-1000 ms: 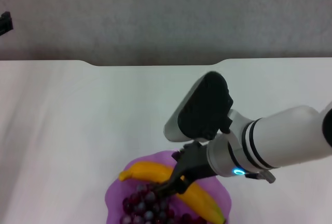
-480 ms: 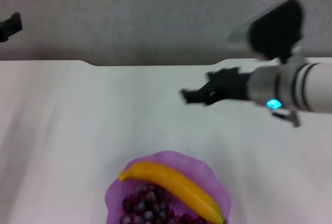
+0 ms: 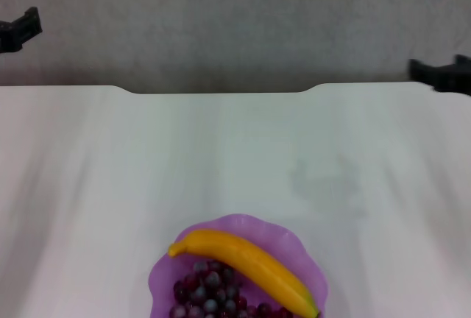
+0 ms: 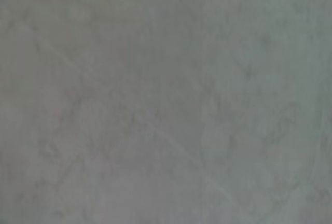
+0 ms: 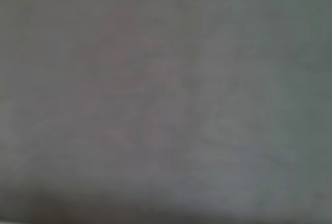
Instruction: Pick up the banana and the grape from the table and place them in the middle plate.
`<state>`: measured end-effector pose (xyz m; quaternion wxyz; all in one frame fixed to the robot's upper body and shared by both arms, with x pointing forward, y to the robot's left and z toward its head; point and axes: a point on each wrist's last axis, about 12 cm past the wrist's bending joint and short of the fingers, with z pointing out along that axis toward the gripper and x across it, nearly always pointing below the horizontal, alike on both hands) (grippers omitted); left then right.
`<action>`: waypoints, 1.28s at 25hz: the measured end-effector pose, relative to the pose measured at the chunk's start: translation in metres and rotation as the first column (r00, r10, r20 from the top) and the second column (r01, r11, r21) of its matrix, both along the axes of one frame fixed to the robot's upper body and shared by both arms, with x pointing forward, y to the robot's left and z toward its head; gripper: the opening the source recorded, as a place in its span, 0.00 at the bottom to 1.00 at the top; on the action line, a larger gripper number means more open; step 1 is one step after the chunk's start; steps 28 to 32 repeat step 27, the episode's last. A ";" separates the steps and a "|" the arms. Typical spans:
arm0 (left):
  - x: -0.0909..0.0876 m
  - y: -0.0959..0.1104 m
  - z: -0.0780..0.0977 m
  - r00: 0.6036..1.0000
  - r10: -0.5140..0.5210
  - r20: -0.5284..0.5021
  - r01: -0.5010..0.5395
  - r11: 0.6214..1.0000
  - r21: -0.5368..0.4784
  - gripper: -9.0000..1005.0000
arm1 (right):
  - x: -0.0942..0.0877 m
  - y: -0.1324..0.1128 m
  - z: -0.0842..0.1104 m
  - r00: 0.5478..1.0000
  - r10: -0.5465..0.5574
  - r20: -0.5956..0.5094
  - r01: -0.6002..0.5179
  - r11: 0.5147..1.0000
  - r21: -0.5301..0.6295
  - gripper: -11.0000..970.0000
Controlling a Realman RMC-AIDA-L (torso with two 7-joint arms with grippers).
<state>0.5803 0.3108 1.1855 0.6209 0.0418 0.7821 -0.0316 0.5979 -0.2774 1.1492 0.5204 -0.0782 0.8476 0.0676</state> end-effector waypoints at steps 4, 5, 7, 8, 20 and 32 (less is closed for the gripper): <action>-0.003 -0.001 -0.004 1.000 0.008 0.029 -0.008 1.000 -0.001 0.83 | -0.005 -0.029 -0.014 0.992 -0.123 0.040 0.122 0.992 0.025 0.87; -0.003 -0.001 -0.007 0.999 0.012 0.032 -0.012 1.000 -0.005 0.83 | -0.007 -0.036 -0.018 0.987 -0.150 0.050 0.149 0.988 0.029 0.87; -0.003 0.000 -0.010 0.999 0.020 0.036 -0.020 1.000 -0.011 0.82 | -0.012 -0.047 -0.026 0.977 -0.202 0.070 0.200 0.979 0.038 0.87; -0.003 0.000 -0.013 0.999 0.025 0.038 -0.024 1.000 -0.013 0.81 | -0.015 -0.053 -0.030 0.971 -0.227 0.079 0.224 0.974 0.043 0.87; -0.007 0.003 -0.051 0.997 0.080 0.016 -0.080 0.997 0.017 0.79 | -0.038 -0.078 -0.065 0.914 -0.368 0.172 0.362 0.930 0.065 0.87; -0.007 0.006 -0.060 0.995 0.095 -0.009 -0.095 0.995 0.003 0.79 | -0.050 -0.067 -0.068 0.895 -0.356 0.269 0.344 0.934 0.094 0.87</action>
